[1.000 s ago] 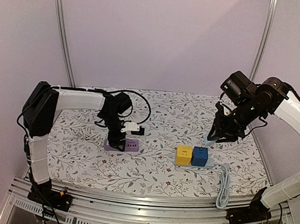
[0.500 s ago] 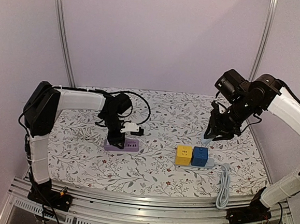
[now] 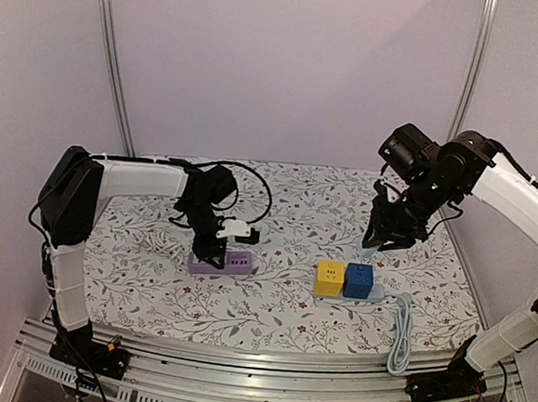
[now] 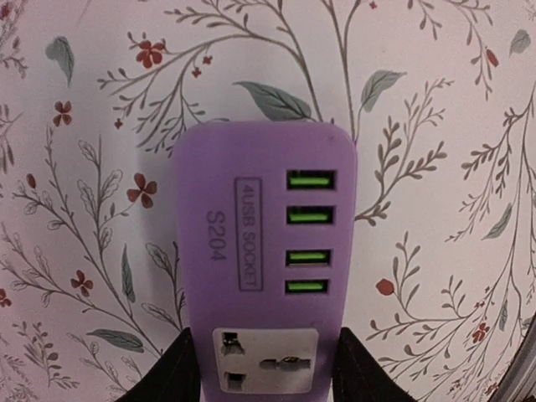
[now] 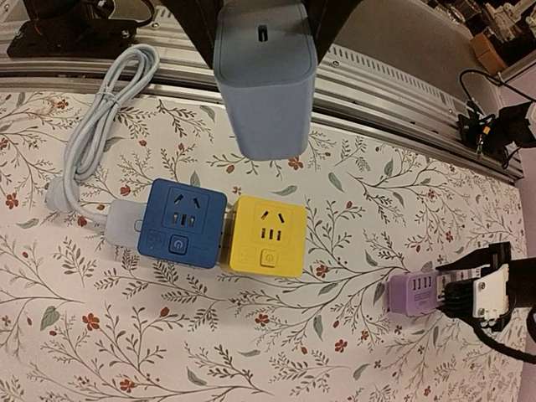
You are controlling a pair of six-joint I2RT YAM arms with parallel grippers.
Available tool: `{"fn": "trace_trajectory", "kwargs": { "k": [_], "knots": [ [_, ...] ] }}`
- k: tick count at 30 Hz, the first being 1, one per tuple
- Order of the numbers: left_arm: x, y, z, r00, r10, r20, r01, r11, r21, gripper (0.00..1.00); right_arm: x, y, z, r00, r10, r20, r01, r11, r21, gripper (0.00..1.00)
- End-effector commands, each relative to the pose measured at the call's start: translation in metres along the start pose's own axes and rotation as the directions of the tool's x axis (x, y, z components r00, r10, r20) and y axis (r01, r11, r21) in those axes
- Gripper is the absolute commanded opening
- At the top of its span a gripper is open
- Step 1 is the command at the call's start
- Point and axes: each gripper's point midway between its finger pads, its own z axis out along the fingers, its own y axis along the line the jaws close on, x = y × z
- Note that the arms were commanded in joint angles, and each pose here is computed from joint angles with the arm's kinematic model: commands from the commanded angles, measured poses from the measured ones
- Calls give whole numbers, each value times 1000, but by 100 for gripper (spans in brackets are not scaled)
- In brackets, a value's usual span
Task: Insert the plug
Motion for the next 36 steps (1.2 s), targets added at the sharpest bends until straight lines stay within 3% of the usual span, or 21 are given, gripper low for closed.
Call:
{"fn": "trace_trajectory", "kwargs": {
  "k": [1, 8, 24, 27, 36],
  "knots": [
    [-34, -34, -24, 993, 94, 65, -95, 995, 20, 24, -7, -8, -8, 999, -29, 25, 28, 999, 45, 0],
    [-71, -90, -17, 969, 239, 64, -242, 969, 46, 25, -8, -18, -11, 997, -63, 34, 60, 994, 89, 0],
    [-143, -189, 33, 915, 384, 124, -397, 911, 108, 27, 3, -55, -31, 990, -73, 117, 52, 983, 177, 0],
    [-143, -195, 43, 905, 413, 103, -423, 900, 106, 31, 5, -59, -36, 989, -70, 129, 46, 983, 180, 0],
    [-152, -192, 40, 897, 421, 134, -427, 904, 22, 64, 6, -59, -38, 988, -79, 135, 55, 983, 174, 0]
  ]
}}
